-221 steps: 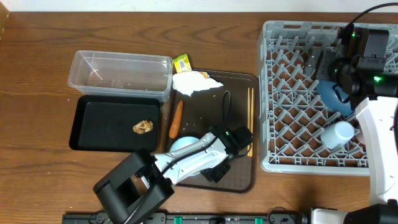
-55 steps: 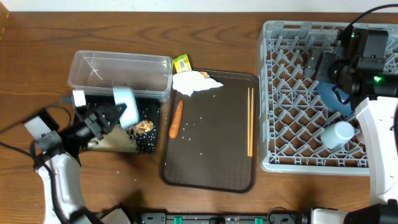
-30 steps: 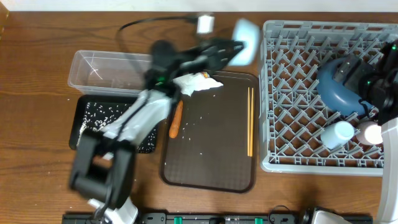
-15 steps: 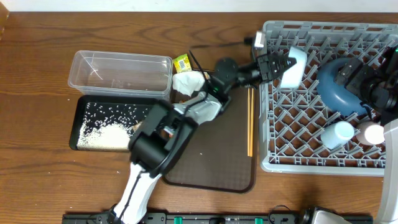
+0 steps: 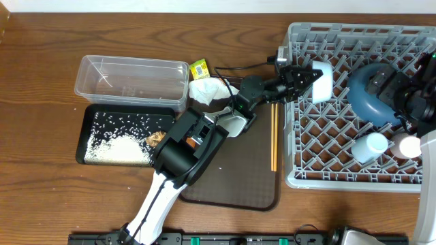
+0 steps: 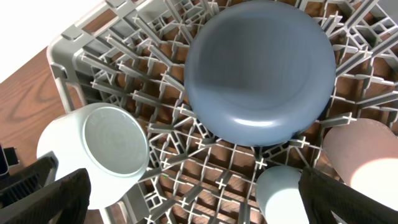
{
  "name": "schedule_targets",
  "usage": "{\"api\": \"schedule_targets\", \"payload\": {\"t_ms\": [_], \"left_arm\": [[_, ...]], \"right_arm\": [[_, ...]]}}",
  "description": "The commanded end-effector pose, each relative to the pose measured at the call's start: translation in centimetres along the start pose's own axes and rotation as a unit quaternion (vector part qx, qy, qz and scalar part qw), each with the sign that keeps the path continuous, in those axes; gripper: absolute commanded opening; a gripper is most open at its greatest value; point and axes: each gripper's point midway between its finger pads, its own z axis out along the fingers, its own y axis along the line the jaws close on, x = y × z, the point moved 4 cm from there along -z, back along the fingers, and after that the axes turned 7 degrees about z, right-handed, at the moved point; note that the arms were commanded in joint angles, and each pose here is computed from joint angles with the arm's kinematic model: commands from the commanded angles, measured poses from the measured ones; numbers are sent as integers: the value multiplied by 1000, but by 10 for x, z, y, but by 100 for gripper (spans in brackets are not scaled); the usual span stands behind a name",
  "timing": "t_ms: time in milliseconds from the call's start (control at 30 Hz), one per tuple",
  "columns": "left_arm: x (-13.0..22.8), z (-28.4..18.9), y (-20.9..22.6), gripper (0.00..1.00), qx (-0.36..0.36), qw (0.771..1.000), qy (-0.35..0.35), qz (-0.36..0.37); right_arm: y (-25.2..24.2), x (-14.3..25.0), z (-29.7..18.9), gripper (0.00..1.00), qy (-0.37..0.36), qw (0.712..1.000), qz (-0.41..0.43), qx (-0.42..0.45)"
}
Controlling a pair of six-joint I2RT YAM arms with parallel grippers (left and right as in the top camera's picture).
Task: Sort waste into correct bins and load items into the dishwasher rack
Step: 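Pass the white bowl from the left gripper to the right gripper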
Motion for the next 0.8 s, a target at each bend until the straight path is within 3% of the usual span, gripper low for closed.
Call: {"api": "schedule_targets", "payload": {"t_ms": [0,533,767], "left_arm": [[0,6,-13,6,18,1000,-1,-7],[1,7,-26,7,46,999,5,-13],[7,7,-1,7,-10,999,28,-30]], "right_arm": [[-1,-4,-3,99,-4,1000,5,-1],[-2,-2,-3,99,0,1000,6,1],[-2,-1,-3,99,2,1000,6,2]]}}
